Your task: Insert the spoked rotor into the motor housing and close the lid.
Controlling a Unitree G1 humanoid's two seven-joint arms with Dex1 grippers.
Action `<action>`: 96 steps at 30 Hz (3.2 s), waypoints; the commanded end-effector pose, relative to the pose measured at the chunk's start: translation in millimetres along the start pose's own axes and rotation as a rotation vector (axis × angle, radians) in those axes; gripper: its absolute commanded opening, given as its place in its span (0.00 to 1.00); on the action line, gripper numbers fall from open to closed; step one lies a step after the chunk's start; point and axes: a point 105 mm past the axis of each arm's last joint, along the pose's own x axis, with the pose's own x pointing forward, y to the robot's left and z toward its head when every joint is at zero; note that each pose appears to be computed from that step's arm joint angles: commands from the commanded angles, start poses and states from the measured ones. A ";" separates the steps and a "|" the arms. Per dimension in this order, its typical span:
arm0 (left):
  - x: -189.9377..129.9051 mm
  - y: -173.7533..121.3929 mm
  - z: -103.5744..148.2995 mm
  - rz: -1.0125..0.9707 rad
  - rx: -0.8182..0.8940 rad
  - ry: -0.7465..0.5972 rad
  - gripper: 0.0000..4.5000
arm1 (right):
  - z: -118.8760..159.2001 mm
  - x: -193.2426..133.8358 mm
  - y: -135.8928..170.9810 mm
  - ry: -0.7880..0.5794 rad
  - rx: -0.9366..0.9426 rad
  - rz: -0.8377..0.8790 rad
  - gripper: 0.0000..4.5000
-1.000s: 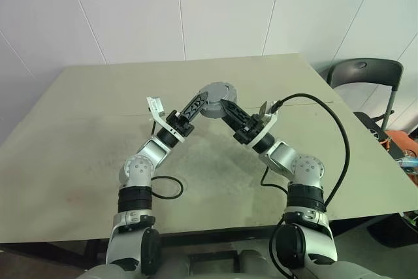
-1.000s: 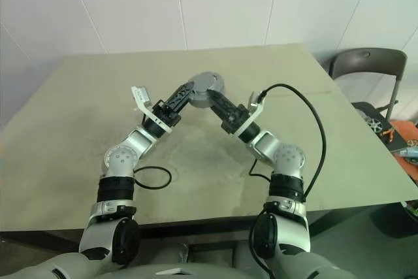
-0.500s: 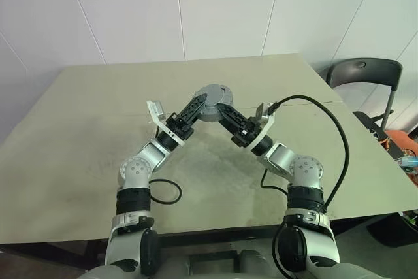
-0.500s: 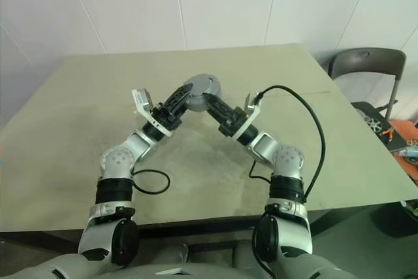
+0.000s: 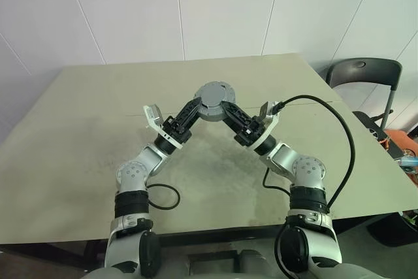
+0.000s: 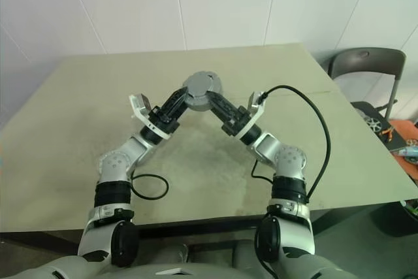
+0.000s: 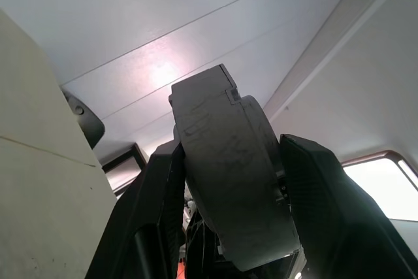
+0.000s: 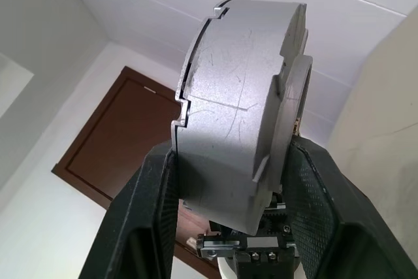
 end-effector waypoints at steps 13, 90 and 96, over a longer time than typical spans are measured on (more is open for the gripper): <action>18.9 -15.9 -16.3 -0.070 -0.002 0.073 0.43 | -7.9 16.5 11.0 0.042 -0.024 0.044 0.44; 9.4 -10.3 -13.2 -0.056 0.037 0.028 0.34 | -1.3 14.9 -6.9 -0.006 -0.041 -0.044 0.51; 9.1 2.1 -24.1 0.013 0.050 0.093 0.34 | 0.1 14.8 -6.5 -0.012 -0.045 -0.043 0.51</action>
